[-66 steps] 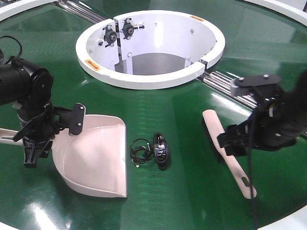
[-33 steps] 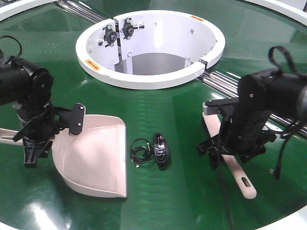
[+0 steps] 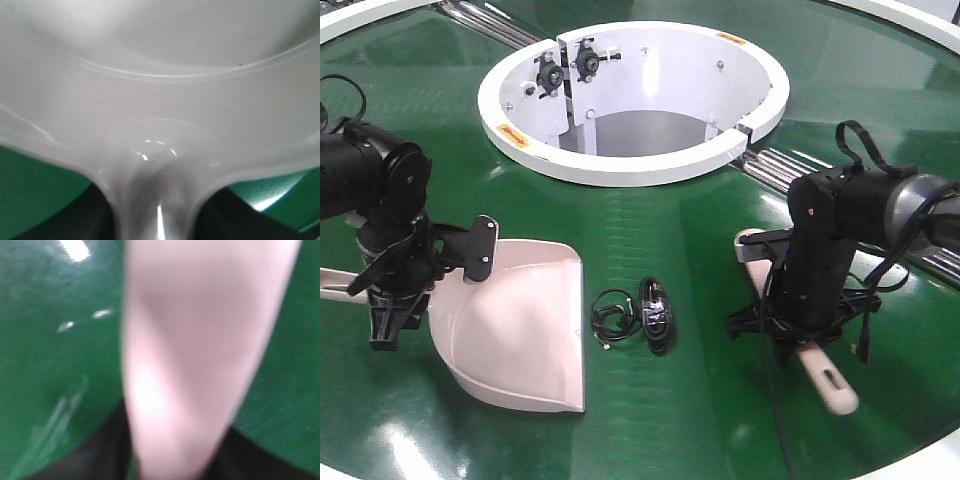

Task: Clean and inspect green conveyor with broom and dustpan
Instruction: 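Sweep the black cable with the brush into the held dustpan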

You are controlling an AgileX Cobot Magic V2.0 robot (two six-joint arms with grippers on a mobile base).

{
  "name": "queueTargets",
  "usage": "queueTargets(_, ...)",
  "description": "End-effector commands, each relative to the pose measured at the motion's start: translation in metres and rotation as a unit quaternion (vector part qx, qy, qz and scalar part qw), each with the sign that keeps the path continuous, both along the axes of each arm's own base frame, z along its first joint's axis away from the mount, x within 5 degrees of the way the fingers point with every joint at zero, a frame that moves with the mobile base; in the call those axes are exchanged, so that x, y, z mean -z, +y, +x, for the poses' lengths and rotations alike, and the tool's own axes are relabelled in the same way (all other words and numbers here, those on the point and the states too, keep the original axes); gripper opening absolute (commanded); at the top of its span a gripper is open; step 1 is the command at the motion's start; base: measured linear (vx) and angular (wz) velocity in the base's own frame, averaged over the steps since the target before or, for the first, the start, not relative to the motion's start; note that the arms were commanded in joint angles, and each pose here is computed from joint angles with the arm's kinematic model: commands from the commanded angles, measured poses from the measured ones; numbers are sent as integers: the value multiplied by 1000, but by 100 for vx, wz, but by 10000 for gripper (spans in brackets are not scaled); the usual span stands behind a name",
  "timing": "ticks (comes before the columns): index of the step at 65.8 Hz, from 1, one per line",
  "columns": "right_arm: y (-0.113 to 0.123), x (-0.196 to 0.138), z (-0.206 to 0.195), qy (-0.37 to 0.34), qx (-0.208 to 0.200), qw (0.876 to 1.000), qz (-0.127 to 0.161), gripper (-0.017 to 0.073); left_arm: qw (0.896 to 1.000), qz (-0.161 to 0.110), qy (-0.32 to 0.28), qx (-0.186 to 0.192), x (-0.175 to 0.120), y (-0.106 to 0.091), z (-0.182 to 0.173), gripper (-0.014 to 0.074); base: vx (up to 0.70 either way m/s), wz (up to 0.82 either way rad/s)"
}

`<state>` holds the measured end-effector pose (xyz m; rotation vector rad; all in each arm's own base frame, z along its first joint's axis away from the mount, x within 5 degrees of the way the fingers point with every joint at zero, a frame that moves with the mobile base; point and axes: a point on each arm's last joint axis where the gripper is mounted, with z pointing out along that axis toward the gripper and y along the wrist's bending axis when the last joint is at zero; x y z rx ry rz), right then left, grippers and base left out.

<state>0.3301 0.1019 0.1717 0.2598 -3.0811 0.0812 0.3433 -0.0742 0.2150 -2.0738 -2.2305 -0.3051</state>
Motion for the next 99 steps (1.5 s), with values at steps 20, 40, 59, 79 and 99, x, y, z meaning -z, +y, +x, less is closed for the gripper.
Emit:
queueTargets(20, -5, -63, -7, -94, 21, 995, 21, -8, 999, -11, -41, -1, -24, -2, 0, -6, 0, 0)
queueTargets(40, 30, -77, -33, -76, 0, 997, 34, -4, 999, -11, -41, -1, -24, -2, 0, -6, 0, 0)
queueTargets(59, 59, -71, -41, -78, 11, 996, 49, -4, 999, -11, -41, -1, -24, -2, 0, -6, 0, 0)
queueTargets(79, 68, -51, -39, -35, 36, 997, 63, -4, 999, -11, -41, -1, -24, -2, 0, -6, 0, 0)
queueTargets(99, 71, -41, -35, -26, 36, 997, 63, -4, 999, -11, -41, -1, -24, -2, 0, -6, 0, 0)
